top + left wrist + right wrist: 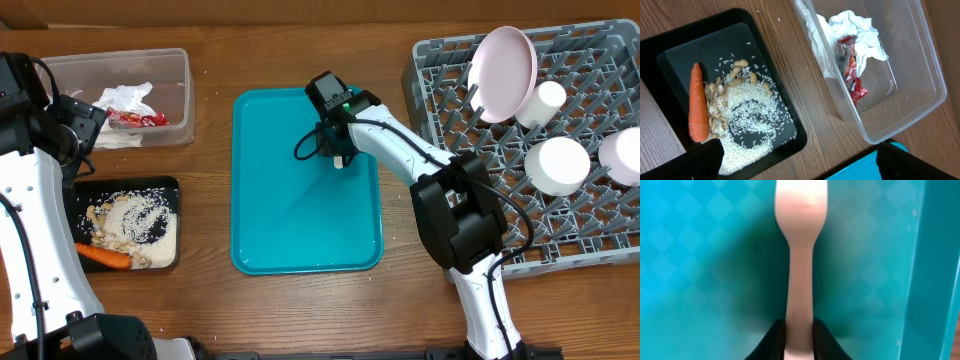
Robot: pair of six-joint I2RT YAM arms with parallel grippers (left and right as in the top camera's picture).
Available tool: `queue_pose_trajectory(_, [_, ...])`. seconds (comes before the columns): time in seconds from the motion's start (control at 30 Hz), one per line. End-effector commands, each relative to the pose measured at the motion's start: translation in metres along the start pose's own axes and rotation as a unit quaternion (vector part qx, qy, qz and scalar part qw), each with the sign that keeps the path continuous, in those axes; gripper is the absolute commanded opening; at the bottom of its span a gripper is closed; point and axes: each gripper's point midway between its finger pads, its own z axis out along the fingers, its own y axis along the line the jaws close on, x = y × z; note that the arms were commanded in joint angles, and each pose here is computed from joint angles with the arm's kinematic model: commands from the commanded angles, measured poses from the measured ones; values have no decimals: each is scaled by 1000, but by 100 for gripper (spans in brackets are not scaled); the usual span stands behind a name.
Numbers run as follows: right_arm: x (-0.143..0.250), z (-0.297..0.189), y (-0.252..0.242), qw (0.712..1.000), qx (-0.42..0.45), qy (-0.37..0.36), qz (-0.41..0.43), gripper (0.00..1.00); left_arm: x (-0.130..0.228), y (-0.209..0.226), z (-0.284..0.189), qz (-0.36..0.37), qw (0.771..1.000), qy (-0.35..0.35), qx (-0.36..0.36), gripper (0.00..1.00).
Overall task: Sort waste into correct bins and load items into the dishwasher rack
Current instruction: 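Reach the right gripper to the white fork on the teal tray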
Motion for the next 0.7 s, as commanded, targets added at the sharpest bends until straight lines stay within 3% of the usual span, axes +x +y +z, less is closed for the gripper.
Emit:
queue_pose_trajectory(0.0, [31, 26, 3, 998, 1, 65, -4, 9, -2, -2, 0, -5, 1000, -3, 1, 100])
queue_pose_trajectory(0.2, [16, -4, 18, 997, -27, 69, -1, 4, -2, -2, 0, -5, 1000, -3, 1, 100])
queue_pose_trajectory(0.5, [-38, -107, 6, 998, -54, 32, 1, 4, -2, -1, 0, -5, 1000, -3, 1, 100])
queue_pose_trajectory(0.67, [-33, -98, -2, 997, -54, 50, 0, 66, -2, -1, 0, -5, 1000, -3, 1, 100])
